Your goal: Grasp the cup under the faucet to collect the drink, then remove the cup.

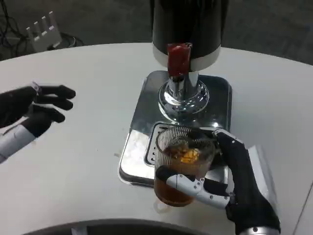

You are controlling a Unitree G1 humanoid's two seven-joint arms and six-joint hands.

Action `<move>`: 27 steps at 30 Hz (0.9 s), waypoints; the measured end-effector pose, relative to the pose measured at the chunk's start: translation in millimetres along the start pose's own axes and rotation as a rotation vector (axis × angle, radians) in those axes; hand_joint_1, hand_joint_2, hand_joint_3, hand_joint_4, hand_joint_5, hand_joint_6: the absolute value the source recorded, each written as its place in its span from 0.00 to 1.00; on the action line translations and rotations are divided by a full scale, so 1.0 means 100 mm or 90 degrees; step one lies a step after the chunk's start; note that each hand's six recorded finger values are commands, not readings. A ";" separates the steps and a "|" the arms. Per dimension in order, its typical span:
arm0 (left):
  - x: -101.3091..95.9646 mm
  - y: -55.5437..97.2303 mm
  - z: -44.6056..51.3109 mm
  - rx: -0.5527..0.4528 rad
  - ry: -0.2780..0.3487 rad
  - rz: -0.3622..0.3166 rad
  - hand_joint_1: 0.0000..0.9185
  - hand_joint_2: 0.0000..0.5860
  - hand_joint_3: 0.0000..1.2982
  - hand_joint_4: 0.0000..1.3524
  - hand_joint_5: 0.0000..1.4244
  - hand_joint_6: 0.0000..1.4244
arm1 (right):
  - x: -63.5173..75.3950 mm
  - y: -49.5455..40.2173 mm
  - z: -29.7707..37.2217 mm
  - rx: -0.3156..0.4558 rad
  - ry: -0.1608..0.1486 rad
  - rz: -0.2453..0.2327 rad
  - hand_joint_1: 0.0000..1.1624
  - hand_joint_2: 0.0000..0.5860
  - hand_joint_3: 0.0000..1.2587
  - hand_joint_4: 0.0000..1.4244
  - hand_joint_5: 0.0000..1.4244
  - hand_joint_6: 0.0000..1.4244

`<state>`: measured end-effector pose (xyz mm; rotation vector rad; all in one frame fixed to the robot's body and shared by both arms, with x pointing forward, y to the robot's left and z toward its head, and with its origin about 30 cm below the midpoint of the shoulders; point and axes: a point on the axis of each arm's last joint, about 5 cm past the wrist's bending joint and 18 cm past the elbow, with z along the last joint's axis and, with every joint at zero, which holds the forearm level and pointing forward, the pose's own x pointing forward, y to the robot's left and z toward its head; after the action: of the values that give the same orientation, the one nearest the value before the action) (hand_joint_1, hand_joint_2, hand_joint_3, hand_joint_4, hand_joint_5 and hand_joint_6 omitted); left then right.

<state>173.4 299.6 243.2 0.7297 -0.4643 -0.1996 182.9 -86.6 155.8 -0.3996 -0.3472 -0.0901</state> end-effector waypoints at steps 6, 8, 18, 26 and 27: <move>-0.12 -0.13 -0.027 0.031 0.020 -0.028 0.00 0.07 0.29 0.27 0.29 0.27 | -0.01 -0.066 -0.009 -0.014 -0.006 0.013 0.80 0.18 0.74 0.70 0.74 0.44; -0.17 -0.20 -0.035 0.041 0.024 -0.042 0.00 0.07 0.28 0.26 0.27 0.26 | -0.01 -0.101 0.007 -0.018 -0.017 0.009 0.80 0.18 0.74 0.70 0.74 0.44; -0.33 -0.44 -0.037 0.109 0.045 -0.129 0.00 0.09 0.21 0.14 0.16 0.20 | -0.04 -0.334 0.026 -0.080 -0.088 0.033 0.80 0.18 0.75 0.70 0.74 0.44; -0.37 -0.52 0.015 0.167 0.047 -0.167 0.00 0.10 0.16 0.05 0.08 0.16 | -0.05 -0.451 0.113 -0.096 -0.138 0.036 0.81 0.18 0.76 0.71 0.75 0.45; -0.37 -0.53 0.025 0.171 0.045 -0.167 0.00 0.10 0.14 0.04 0.07 0.15 | -0.06 -0.458 0.113 -0.097 -0.137 0.039 0.81 0.18 0.76 0.71 0.75 0.45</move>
<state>138.4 272.1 196.4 1.0583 -0.3302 -0.3601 166.3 -124.0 180.0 -0.5722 -0.5423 -0.0139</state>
